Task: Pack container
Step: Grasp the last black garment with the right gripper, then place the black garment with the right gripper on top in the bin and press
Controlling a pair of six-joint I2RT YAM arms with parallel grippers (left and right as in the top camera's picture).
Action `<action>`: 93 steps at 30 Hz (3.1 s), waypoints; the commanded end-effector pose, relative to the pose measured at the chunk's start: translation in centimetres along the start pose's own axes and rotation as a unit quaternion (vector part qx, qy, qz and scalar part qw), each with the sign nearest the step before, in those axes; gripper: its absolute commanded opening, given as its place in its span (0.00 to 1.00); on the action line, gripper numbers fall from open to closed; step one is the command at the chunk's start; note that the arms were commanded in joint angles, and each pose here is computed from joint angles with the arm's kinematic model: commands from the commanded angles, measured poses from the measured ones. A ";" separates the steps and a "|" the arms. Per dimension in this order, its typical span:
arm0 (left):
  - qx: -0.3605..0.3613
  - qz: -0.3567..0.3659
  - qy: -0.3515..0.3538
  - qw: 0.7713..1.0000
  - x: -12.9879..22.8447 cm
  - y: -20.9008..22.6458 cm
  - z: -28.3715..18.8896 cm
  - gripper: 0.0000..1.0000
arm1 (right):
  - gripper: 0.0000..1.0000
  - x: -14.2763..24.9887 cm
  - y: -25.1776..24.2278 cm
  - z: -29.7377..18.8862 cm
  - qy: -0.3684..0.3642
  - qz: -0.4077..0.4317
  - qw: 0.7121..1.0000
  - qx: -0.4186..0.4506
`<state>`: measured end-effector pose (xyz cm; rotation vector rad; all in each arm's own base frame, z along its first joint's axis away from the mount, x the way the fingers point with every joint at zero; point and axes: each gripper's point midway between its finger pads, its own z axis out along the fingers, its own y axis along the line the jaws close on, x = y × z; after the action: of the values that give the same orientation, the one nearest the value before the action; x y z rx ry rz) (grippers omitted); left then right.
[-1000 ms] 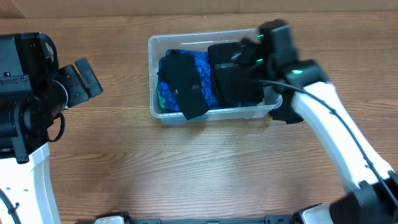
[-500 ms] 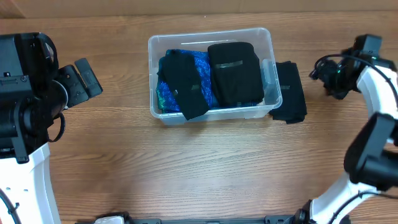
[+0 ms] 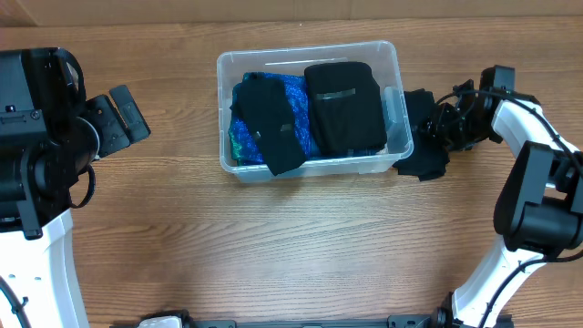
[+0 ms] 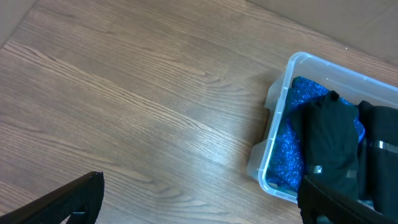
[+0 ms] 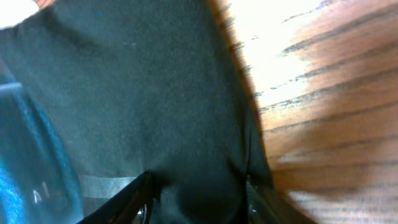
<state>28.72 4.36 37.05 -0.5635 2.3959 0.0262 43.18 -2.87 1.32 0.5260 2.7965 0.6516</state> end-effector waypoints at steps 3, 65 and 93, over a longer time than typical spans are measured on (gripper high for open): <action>-0.006 0.000 -0.003 1.000 -0.1 0.2 -0.1 1.00 | 0.17 2.7 -0.6 0.5 0.037 0.021 0.999 -0.001; -0.006 0.001 -0.001 1.000 -0.1 0.2 0.1 1.00 | 0.04 16.7 30.4 5.7 0.018 -0.251 0.968 -0.020; -0.006 0.001 -0.001 1.000 -0.1 0.2 0.1 1.00 | 0.28 14.8 35.8 9.9 -0.046 -0.324 0.940 -0.097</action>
<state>28.74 4.36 37.03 -0.5635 2.3962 0.0263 43.43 38.66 10.10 -0.4192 2.4285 0.7871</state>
